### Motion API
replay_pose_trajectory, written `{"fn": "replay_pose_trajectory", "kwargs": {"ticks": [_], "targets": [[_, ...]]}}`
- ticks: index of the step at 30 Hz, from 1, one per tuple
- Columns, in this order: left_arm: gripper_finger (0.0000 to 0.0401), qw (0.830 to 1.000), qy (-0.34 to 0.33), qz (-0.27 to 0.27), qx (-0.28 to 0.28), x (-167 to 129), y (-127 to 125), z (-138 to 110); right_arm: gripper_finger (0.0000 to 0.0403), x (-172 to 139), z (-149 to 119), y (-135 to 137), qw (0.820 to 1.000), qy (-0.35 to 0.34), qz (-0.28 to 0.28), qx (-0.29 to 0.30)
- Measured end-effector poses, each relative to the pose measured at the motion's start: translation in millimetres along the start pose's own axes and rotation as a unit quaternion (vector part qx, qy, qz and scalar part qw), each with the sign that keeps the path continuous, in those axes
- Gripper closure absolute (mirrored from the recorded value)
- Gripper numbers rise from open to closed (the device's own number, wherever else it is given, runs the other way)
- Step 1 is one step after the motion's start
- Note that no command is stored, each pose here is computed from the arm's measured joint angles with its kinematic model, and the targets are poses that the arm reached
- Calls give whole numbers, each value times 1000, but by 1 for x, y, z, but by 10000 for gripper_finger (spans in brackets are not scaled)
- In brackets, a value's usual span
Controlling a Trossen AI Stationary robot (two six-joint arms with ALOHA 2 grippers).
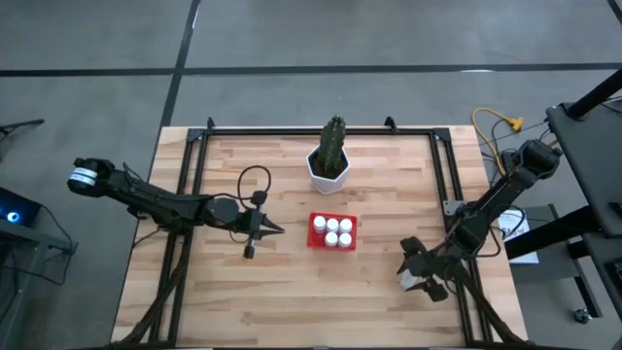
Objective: Pick and place pill bottles into a basket
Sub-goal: Put the white pill bottle into the red bin
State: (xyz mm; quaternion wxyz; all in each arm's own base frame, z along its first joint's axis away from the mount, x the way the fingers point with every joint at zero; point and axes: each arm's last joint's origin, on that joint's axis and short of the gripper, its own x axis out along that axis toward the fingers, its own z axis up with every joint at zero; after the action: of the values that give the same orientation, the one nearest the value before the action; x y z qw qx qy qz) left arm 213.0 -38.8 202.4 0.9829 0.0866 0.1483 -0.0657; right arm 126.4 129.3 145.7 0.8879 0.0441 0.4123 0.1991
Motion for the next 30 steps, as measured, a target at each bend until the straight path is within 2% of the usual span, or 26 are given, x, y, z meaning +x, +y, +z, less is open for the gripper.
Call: {"fn": "replay_pose_trajectory", "kwargs": {"ticks": [7,10,15,19,26,30], "targets": [[399,1000,0,-1,0,0,0,0,154,-11,9,2,999,-36,14,9],[399,1000,0,-3,0,0,0,0,154,-17,16,5,999,-31,11,9],[399,1000,0,-9,0,0,-1,0,156,-31,34,12,1000,10,-21,2],[399,1000,4,-11,1,0,-1,-1,156,-39,46,17,998,43,-44,22],[399,1000,4,-11,2,0,-1,-1,156,-28,42,17,987,120,-87,63],[399,1000,4,-11,2,0,-1,-1,156,-20,42,21,980,170,-80,65]]}}
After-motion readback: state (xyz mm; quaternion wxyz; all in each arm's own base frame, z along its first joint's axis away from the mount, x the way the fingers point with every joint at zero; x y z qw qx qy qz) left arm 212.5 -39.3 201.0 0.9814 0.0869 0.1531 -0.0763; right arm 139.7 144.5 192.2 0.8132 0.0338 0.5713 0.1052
